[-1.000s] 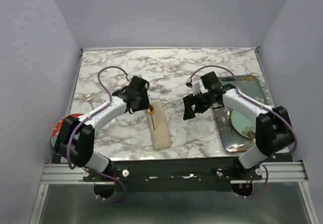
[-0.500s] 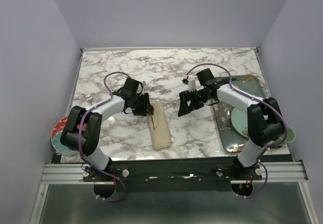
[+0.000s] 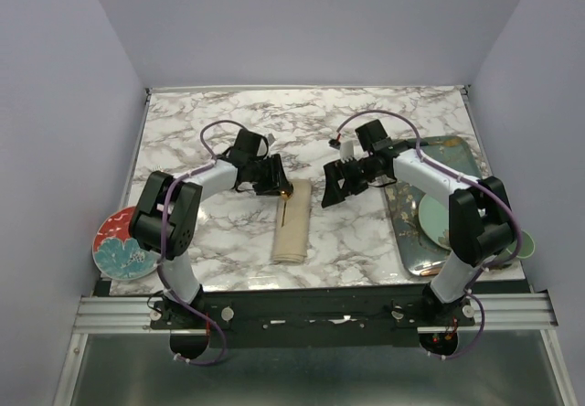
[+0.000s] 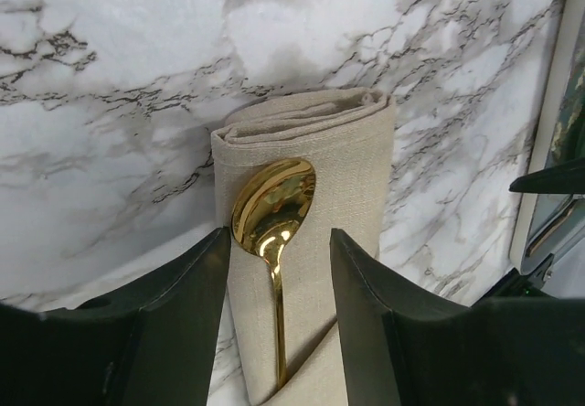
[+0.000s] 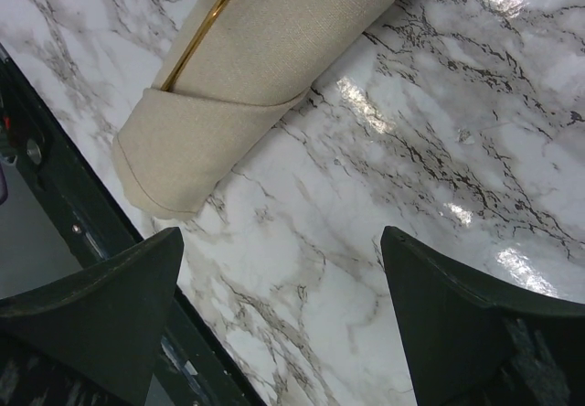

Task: Fold the napkin into a case and place the utensils inside
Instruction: Move the smaller rectangle folded napkin to the center of the board, then pick up the fork from the corner of the board, then insert the fork into the folded napkin.

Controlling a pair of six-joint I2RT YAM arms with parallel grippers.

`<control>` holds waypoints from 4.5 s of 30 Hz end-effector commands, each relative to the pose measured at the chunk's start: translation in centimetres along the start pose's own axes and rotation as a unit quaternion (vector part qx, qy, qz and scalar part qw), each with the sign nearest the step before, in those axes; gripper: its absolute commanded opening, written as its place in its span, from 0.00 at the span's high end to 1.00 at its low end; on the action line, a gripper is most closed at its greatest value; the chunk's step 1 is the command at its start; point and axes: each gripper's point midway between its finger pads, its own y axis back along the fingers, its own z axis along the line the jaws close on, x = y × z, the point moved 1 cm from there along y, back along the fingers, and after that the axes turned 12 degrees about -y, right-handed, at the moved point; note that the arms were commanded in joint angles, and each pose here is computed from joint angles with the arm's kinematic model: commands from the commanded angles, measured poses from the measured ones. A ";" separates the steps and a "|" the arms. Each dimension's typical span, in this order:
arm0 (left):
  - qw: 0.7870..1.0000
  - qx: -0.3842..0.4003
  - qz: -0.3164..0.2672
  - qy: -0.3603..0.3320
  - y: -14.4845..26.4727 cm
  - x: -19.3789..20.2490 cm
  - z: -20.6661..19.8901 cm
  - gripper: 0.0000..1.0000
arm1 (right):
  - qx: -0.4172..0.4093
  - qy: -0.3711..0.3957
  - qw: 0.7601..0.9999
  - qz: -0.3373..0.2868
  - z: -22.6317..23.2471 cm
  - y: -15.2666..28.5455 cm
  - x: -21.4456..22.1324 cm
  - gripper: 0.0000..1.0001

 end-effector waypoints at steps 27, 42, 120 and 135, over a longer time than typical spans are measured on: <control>0.936 -0.338 0.077 0.063 24.3 -1.7 27.7 0.53 | 0.071 0.067 0.994 -0.042 -0.5 3.8 -0.9 0.00; 0.945 -0.300 0.107 0.078 18.8 -0.3 28.5 0.58 | 0.080 0.063 0.994 -0.034 -0.8 3.7 -1.1 0.00; 0.972 -0.196 -0.059 -0.119 -0.4 -5.6 -5.5 1.00 | -0.087 -0.247 0.965 -0.002 -3.9 -9.2 -5.7 0.40; 0.976 -0.190 0.016 -0.101 -0.3 -1.1 -6.1 1.00 | -0.062 -0.274 0.960 -0.006 -5.2 -10.1 -5.4 0.60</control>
